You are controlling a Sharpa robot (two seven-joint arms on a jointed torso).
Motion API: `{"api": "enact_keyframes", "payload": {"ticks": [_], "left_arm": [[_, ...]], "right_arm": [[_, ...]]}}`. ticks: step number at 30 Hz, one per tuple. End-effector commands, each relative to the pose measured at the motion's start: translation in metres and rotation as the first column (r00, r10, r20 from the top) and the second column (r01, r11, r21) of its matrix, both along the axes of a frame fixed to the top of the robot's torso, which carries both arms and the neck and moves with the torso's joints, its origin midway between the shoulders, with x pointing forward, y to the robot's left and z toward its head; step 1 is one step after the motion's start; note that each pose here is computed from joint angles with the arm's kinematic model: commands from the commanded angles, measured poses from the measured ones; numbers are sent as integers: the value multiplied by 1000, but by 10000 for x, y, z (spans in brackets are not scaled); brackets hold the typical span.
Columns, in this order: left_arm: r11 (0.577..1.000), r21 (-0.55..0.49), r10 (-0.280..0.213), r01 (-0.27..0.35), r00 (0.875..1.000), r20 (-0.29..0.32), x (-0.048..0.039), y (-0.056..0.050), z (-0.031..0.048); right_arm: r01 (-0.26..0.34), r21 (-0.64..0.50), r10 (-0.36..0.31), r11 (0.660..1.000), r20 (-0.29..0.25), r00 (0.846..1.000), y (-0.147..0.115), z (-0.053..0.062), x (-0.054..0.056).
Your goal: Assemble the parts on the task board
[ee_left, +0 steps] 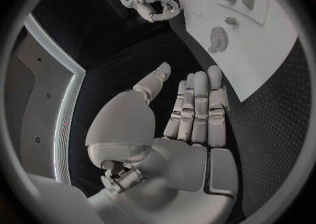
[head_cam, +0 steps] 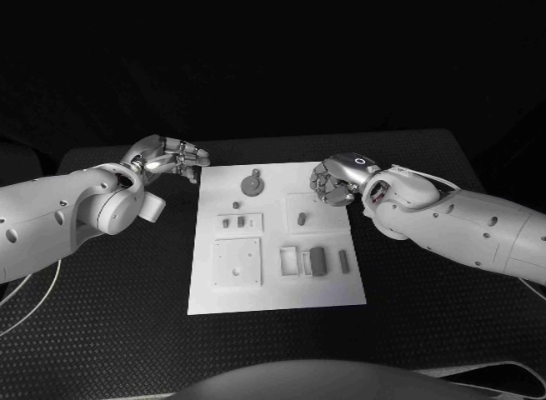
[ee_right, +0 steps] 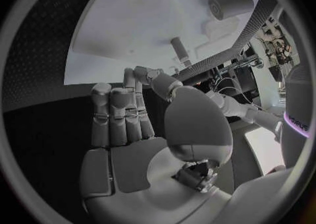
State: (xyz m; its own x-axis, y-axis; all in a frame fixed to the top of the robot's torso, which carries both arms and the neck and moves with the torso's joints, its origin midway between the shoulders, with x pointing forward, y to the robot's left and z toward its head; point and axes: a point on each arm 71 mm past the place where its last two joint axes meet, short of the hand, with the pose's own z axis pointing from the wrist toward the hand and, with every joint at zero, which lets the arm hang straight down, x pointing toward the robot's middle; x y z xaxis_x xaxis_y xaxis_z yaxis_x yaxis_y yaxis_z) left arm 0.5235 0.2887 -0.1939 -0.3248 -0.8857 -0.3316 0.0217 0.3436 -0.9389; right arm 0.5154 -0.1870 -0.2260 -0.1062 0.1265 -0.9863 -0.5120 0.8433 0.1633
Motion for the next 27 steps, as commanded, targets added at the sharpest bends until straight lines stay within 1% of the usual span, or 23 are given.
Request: {"api": "enact_keyframes", "payload": {"ticks": [1, 5, 9, 10, 16, 20, 22, 25, 27], "left_arm": [[1000, -10, -13, 13, 1000, -3, 0, -12, 8], [1000, -11, -14, 14, 1000, -5, 1, -18, 6], [1000, -10, -14, 14, 1000, -6, 0, -18, 6], [1000, -10, -13, 13, 1000, -6, 1, -16, 5], [1000, -10, -14, 14, 1000, -7, 3, -17, 4], [1000, -10, -14, 14, 1000, -8, 5, -15, 3], [1000, -9, -14, 13, 1000, -9, 5, -12, 1], [1000, -9, -14, 14, 1000, -10, 5, -12, 1], [1000, -9, -14, 14, 1000, -10, 5, -12, 0]], "right_arm": [[2, 27, -1, 1000, -31, 1000, -7, -4, -3], [32, 85, -25, 996, -87, 996, -42, -16, 16], [50, 121, -35, 991, -123, 992, -59, -26, 25], [59, 146, -38, 988, -144, 989, -65, -29, 28], [87, 217, -44, 972, -196, 980, -87, -23, 32], [101, 277, -34, 956, -235, 971, -70, 14, 31], [110, 313, -25, 943, -265, 964, -55, 34, 26], [105, 349, -5, 931, -276, 961, -16, 98, 17], [105, 384, 13, 917, -292, 956, 12, 148, 5]]}}
